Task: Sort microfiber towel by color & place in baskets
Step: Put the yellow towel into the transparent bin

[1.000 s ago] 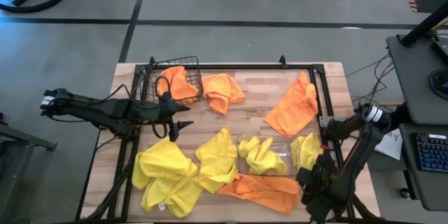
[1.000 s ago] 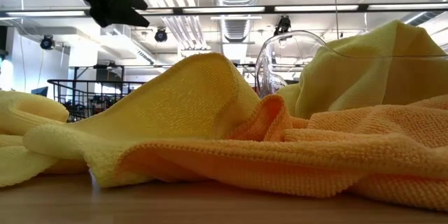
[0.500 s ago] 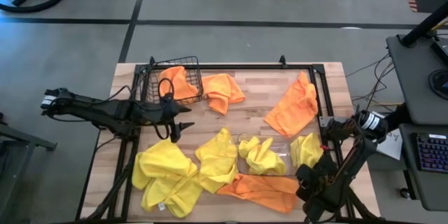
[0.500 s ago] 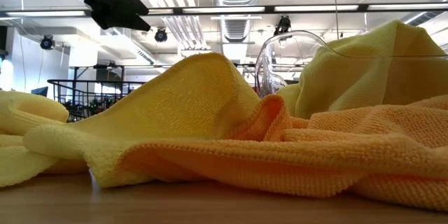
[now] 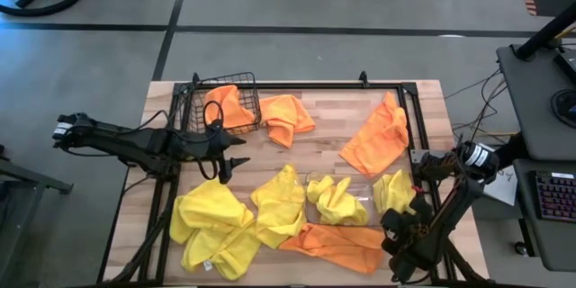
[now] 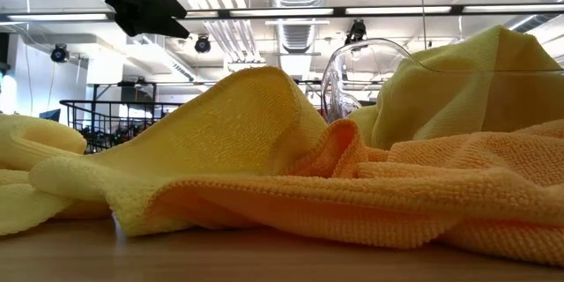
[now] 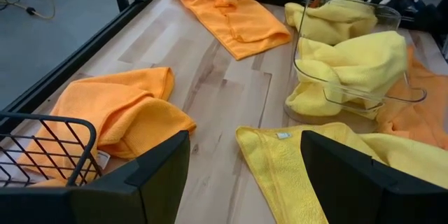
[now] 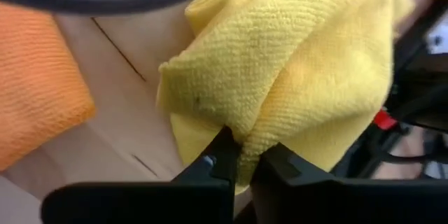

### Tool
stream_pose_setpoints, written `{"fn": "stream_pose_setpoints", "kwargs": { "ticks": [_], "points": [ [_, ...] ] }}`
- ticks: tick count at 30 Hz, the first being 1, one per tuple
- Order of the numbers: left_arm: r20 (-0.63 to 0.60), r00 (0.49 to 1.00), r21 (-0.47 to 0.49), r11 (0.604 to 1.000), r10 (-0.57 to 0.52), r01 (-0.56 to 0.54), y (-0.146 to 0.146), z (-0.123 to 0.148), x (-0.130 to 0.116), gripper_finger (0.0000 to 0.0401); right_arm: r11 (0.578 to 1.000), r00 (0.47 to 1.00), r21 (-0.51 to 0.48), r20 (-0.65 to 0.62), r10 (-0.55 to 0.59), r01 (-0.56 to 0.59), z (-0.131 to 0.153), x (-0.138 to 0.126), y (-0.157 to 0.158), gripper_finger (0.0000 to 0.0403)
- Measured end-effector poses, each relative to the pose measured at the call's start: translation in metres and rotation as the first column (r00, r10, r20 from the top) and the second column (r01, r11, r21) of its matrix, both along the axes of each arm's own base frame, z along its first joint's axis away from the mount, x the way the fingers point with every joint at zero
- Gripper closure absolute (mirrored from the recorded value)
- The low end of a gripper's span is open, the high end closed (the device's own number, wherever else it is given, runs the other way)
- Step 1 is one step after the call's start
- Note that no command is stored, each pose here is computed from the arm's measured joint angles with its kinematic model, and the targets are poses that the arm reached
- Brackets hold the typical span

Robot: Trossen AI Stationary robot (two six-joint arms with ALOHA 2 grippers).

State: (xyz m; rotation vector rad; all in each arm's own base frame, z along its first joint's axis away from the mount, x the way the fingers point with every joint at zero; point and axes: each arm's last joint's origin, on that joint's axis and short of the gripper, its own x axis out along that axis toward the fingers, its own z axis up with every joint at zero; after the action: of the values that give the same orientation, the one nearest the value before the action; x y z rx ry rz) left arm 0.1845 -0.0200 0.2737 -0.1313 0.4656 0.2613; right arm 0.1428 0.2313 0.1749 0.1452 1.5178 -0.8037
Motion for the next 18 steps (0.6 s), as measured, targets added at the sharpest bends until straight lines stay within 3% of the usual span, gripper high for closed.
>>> {"fn": "stream_pose_setpoints", "kwargs": {
  "ticks": [5, 8, 11, 18],
  "points": [
    [0.001, 1.000, -0.006, 1.000, 0.003, -0.003, 0.000, 0.000, 0.000, 0.0145, 0.995, 0.999, -0.098, -0.036, -0.032, 0.028, 0.035, 0.000, 0.001, 0.0392],
    [0.007, 1.000, -0.009, 1.000, 0.005, -0.005, 0.000, 0.000, 0.000, 0.0145, 0.999, 0.998, -0.047, 0.060, -0.021, 0.024, 0.052, 0.003, 0.003, 0.0393],
    [0.024, 1.000, -0.010, 1.000, 0.003, -0.003, 0.000, 0.002, 0.001, 0.0145, 0.996, 0.984, -0.044, 0.160, -0.075, 0.083, 0.064, 0.006, -0.002, 0.0393],
    [0.030, 0.999, -0.009, 1.000, -0.010, 0.010, -0.001, 0.002, 0.003, 0.0145, 0.973, 0.938, 0.017, 0.260, -0.227, 0.231, 0.080, 0.006, -0.009, 0.0394]
  ]
}}
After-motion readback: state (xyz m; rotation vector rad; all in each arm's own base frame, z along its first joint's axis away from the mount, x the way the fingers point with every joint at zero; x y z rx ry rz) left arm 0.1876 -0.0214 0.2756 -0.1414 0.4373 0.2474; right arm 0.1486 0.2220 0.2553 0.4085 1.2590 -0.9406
